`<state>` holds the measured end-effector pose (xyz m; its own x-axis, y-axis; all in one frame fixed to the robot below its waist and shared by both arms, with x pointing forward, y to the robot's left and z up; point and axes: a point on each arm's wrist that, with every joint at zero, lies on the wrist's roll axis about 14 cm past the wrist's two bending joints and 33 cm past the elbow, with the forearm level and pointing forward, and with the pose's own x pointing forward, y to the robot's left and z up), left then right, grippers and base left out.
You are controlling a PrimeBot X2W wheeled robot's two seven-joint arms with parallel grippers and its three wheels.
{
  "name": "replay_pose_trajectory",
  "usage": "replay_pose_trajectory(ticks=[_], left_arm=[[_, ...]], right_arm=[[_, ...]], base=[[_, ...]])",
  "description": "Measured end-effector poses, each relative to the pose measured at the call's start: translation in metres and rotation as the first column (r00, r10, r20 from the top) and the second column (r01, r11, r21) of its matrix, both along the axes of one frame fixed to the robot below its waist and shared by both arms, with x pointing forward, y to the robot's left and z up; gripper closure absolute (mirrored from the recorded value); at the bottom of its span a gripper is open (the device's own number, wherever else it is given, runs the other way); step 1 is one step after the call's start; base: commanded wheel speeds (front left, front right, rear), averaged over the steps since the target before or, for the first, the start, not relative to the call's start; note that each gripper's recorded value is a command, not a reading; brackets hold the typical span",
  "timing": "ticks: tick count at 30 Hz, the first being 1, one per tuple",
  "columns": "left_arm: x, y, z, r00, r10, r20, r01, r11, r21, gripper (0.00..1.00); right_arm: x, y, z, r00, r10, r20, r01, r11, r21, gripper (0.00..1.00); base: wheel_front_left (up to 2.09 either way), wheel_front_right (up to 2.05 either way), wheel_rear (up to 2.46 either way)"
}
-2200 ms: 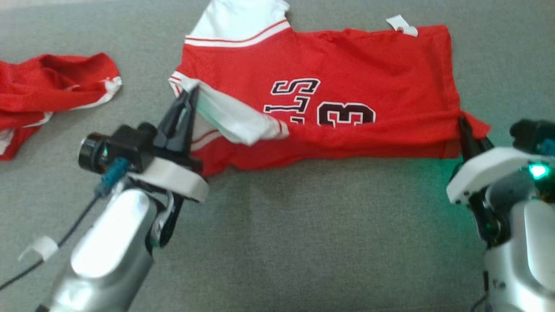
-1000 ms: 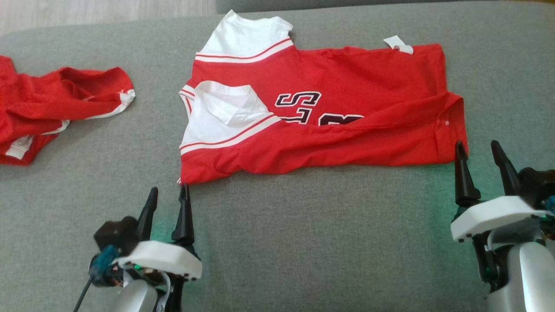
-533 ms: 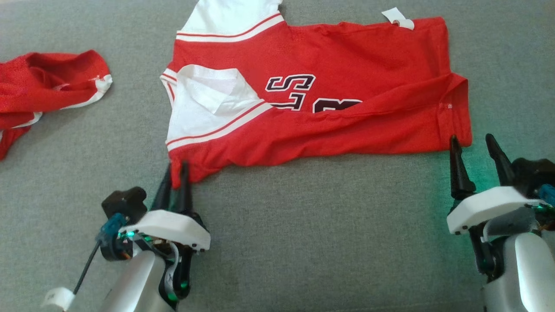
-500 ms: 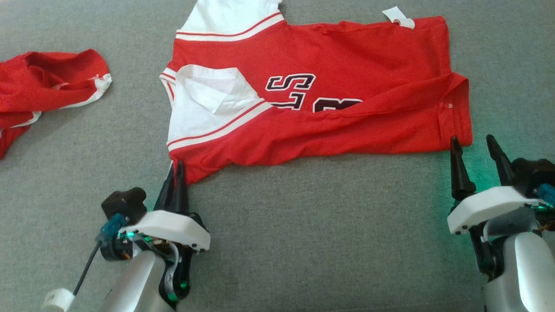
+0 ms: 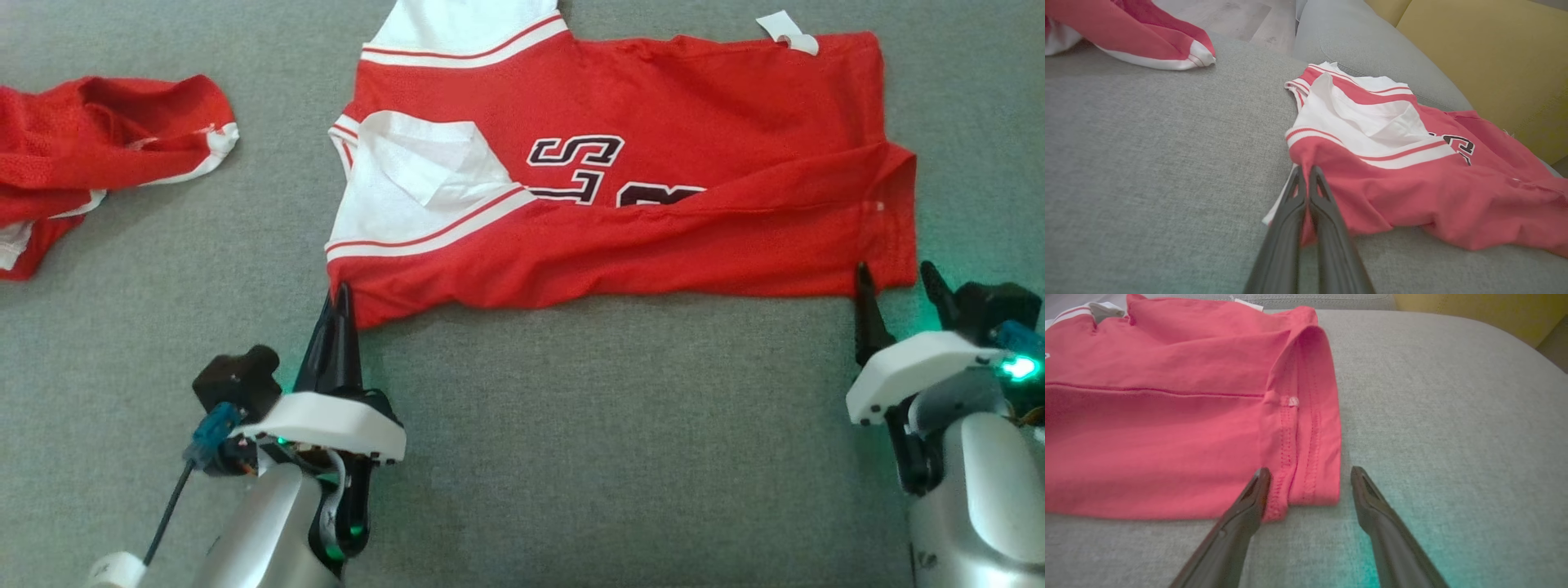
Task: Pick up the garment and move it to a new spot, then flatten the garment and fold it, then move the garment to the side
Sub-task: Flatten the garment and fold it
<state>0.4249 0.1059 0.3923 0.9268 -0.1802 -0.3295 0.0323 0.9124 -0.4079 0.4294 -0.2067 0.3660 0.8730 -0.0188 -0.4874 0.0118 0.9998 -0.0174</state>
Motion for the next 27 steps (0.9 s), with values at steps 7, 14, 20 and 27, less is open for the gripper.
replay_pose_trajectory(ticks=[7,14,20,27], left_arm=[[0.002,0.003,0.013,0.999,0.015,0.048,-0.015,1.0,-0.002,1.0],[0.006,0.017,0.045,0.986,0.059,0.154,-0.06,0.998,-0.002,1.0],[-0.007,0.028,0.085,0.964,0.072,0.257,-0.075,0.997,0.004,1.0],[-0.051,0.03,0.069,0.988,0.041,0.15,-0.047,0.998,0.036,1.0]], right_arm=[[0.011,0.005,-0.005,1.0,-0.014,-0.021,0.015,0.999,0.047,0.99],[0.016,0.006,0.013,0.999,-0.031,0.024,0.029,0.996,0.086,1.0],[0.033,0.014,0.063,0.991,-0.02,0.135,0.003,0.992,0.125,1.0],[-0.005,0.008,0.06,0.997,-0.006,0.071,0.0,0.997,0.075,1.0]], base=[[0.0,0.0,0.0],[0.0,0.0,0.0],[0.0,0.0,0.0],[0.0,0.0,0.0]])
